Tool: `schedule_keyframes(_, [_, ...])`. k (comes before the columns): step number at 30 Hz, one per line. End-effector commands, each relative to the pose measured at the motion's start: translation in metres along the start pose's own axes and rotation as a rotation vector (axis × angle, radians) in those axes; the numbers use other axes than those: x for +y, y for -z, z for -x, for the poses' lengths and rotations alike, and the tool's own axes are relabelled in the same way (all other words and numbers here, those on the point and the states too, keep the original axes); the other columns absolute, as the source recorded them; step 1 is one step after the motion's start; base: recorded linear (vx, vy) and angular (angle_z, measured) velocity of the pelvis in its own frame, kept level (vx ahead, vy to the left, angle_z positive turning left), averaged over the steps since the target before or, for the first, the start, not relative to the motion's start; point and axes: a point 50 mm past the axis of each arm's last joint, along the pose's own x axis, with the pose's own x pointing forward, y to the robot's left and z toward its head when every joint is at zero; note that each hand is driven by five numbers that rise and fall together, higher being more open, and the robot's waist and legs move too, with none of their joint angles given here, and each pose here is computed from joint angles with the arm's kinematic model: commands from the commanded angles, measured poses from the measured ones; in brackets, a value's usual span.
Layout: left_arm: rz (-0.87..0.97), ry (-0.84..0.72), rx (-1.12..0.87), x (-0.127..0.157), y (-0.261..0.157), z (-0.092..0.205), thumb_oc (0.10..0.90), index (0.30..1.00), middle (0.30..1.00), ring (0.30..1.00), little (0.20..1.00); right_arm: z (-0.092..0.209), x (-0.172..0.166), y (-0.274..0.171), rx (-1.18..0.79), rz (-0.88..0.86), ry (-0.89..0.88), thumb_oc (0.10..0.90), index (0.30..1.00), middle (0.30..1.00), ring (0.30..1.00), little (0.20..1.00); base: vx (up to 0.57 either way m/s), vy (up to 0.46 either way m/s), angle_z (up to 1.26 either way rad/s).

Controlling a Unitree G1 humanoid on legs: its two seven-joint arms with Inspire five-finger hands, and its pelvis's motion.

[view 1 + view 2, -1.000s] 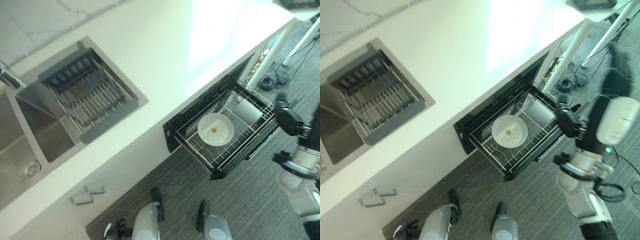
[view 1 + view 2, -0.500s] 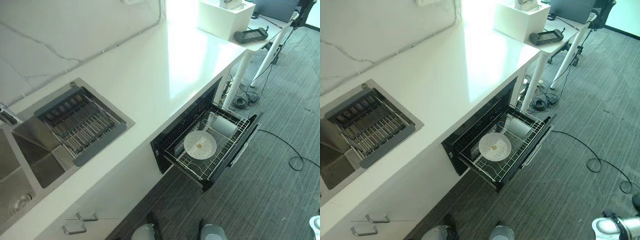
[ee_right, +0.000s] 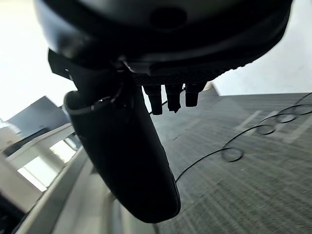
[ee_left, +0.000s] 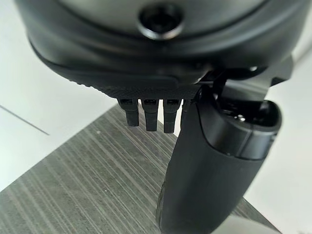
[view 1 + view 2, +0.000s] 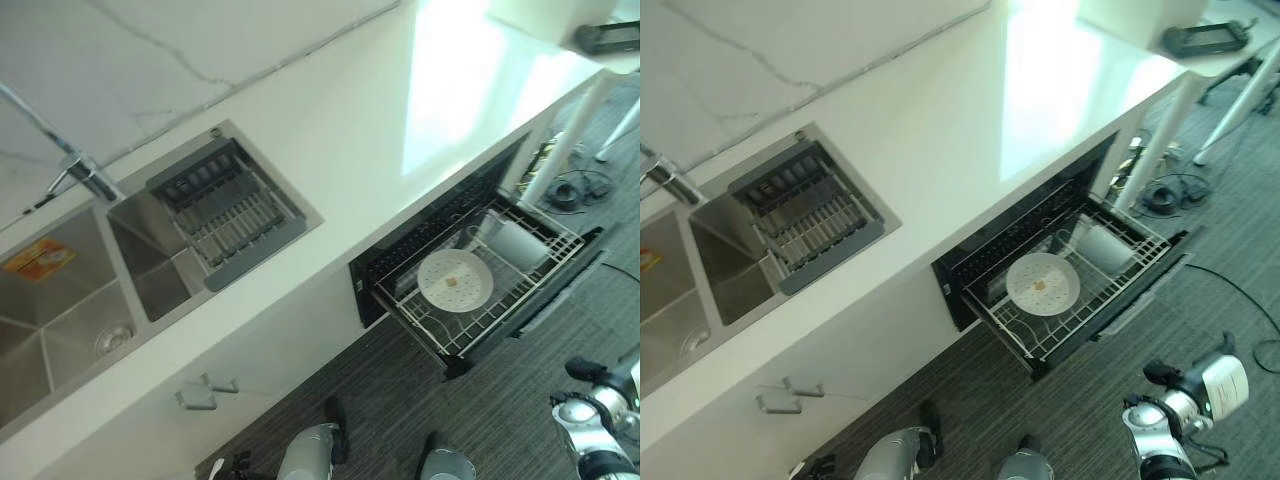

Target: Place the dishes in the dishwasher.

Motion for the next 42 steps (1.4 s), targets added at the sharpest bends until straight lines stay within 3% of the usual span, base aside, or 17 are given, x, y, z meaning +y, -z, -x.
schedule_keyframes(1, [-0.044, -0.105, -0.076, 0.029, -0.018, -0.004, 0.8, 0.9, 0.9, 0.9, 0.9, -0.033, -0.027, -0.042, -0.22, -0.008, 0.098, 0.8, 0.9, 0.9, 0.9, 0.9, 0.05, 0.037, 0.5])
schedule_keyframes(3, [-0.042, -0.166, -0.148, 0.038, -0.031, -0.004, 0.8, 0.9, 0.9, 0.9, 0.9, -0.034, -0.017, -0.07, -0.375, 0.041, 0.034, 0.8, 0.9, 0.9, 0.9, 0.9, -0.02, 0.027, 0.38])
schedule_keyframes(8, [-0.055, -0.207, -0.211, 0.049, -0.046, -0.004, 0.8, 0.9, 0.9, 0.9, 0.9, -0.039, -0.012, -0.106, -0.509, 0.028, -0.02, 0.8, 0.9, 0.9, 0.9, 0.9, -0.03, -0.008, 0.14])
schedule_keyframes(22, [0.006, -0.225, -0.248, 0.065, -0.049, -0.003, 0.8, 0.9, 0.9, 0.9, 0.9, -0.043, -0.036, -0.242, -0.867, -0.09, 0.113, 0.8, 0.9, 0.9, 0.9, 0.9, -0.01, 0.025, 0.16])
schedule_keyframes(25, [0.078, -0.183, -0.268, 0.066, -0.05, -0.003, 0.8, 0.9, 0.9, 0.9, 0.9, -0.043, -0.044, -0.265, -0.905, -0.109, 0.147, 0.8, 0.9, 0.9, 0.9, 0.9, -0.01, 0.012, 0.1])
schedule_keyframes(26, [0.265, -0.048, -0.346, 0.063, -0.058, -0.001, 0.8, 0.9, 0.9, 0.9, 0.9, -0.042, -0.052, -0.282, -0.94, -0.114, 0.169, 0.8, 0.9, 0.9, 0.9, 0.9, -0.01, 0.007, 0.03])
schedule_keyframes(27, [0.314, -0.008, -0.408, 0.061, -0.066, 0.001, 0.8, 0.9, 0.9, 0.9, 0.9, -0.042, -0.056, -0.289, -0.946, -0.118, 0.186, 0.8, 0.9, 0.9, 0.9, 0.9, -0.01, -0.025, 0.09])
schedule_keyframes(32, [0.322, 0.056, -0.503, 0.065, -0.079, 0.007, 0.8, 0.9, 0.9, 0.9, 0.9, -0.043, -0.069, -0.314, -0.935, -0.141, 0.206, 0.8, 0.9, 0.9, 0.9, 0.9, -0.03, -0.069, 0.25])
schedule_keyframes(38, [0.327, 0.228, -0.539, 0.048, -0.082, 0.009, 0.8, 0.9, 0.9, 0.9, 0.9, -0.032, -0.035, -0.294, -0.85, -0.191, 0.065, 0.8, 0.9, 0.9, 0.9, 0.9, -0.01, 0.008, 0.04])
schedule_keyframes(42, [0.404, 0.228, -0.546, 0.043, -0.083, 0.009, 0.8, 0.9, 0.9, 0.9, 0.9, -0.009, 0.024, -0.212, -0.62, -0.231, -0.129, 0.8, 0.9, 0.9, 0.9, 0.9, 0.01, 0.055, -0.04])
